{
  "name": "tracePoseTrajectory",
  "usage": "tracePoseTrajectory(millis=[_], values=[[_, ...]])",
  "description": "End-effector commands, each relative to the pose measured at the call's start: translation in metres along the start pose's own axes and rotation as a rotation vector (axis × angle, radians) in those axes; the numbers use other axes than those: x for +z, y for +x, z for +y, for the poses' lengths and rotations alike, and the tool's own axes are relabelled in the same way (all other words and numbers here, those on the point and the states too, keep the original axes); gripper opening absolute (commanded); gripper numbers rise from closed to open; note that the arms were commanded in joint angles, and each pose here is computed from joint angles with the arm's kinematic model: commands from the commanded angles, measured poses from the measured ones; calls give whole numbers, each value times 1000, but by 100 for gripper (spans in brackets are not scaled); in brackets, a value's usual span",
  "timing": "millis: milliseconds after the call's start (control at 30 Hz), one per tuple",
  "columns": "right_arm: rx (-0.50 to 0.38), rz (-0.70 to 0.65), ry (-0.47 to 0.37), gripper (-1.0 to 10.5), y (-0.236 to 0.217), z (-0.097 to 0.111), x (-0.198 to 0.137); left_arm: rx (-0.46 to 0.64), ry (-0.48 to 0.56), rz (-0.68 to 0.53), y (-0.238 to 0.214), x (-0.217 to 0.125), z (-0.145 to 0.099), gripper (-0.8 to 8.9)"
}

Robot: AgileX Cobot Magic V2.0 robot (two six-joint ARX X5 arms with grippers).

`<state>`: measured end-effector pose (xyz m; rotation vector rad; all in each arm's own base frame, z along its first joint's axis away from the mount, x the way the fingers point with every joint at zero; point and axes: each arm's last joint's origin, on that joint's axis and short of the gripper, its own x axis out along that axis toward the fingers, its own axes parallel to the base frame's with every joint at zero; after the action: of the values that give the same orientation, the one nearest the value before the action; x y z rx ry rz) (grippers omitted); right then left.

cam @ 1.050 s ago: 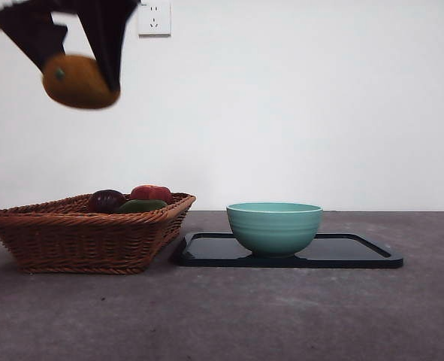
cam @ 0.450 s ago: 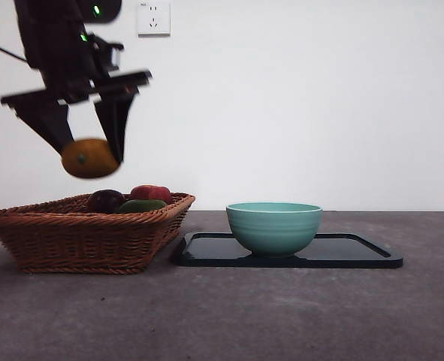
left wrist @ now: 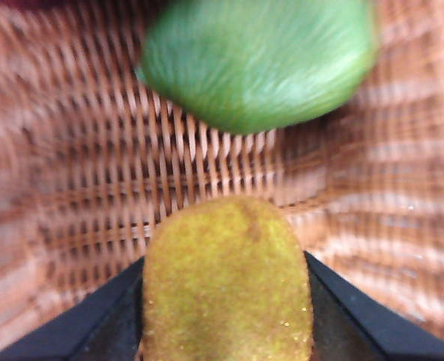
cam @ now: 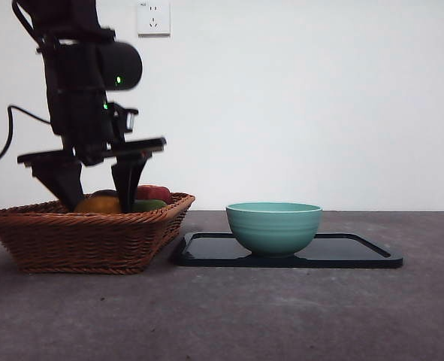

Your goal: Pick up the wifruite, put it on the bowl, pick up the plate, put it on desk

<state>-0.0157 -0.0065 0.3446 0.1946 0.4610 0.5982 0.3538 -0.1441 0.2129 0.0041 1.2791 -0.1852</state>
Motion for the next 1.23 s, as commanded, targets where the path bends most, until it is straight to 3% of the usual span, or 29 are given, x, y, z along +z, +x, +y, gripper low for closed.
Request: tracePoseTrajectory(millis=[33, 467, 600, 733, 967, 1233], values=[[9, -19, 3, 580, -2, 1, 3, 6, -5, 17, 11, 2, -3, 266], [9, -18, 3, 580, -2, 1, 3, 11, -10, 34, 17, 2, -3, 300], [9, -18, 3, 580, -2, 1, 3, 12, -3, 41, 14, 3, -3, 556], [9, -19, 3, 580, -2, 1, 3, 11, 22, 38, 2, 8, -4, 667], [9, -18, 3, 580, -2, 1, 3, -9, 93, -44, -53, 13, -6, 665], [9, -18, 2, 580, -2, 1, 3, -88, 203, -179, -150, -24, -4, 664]])
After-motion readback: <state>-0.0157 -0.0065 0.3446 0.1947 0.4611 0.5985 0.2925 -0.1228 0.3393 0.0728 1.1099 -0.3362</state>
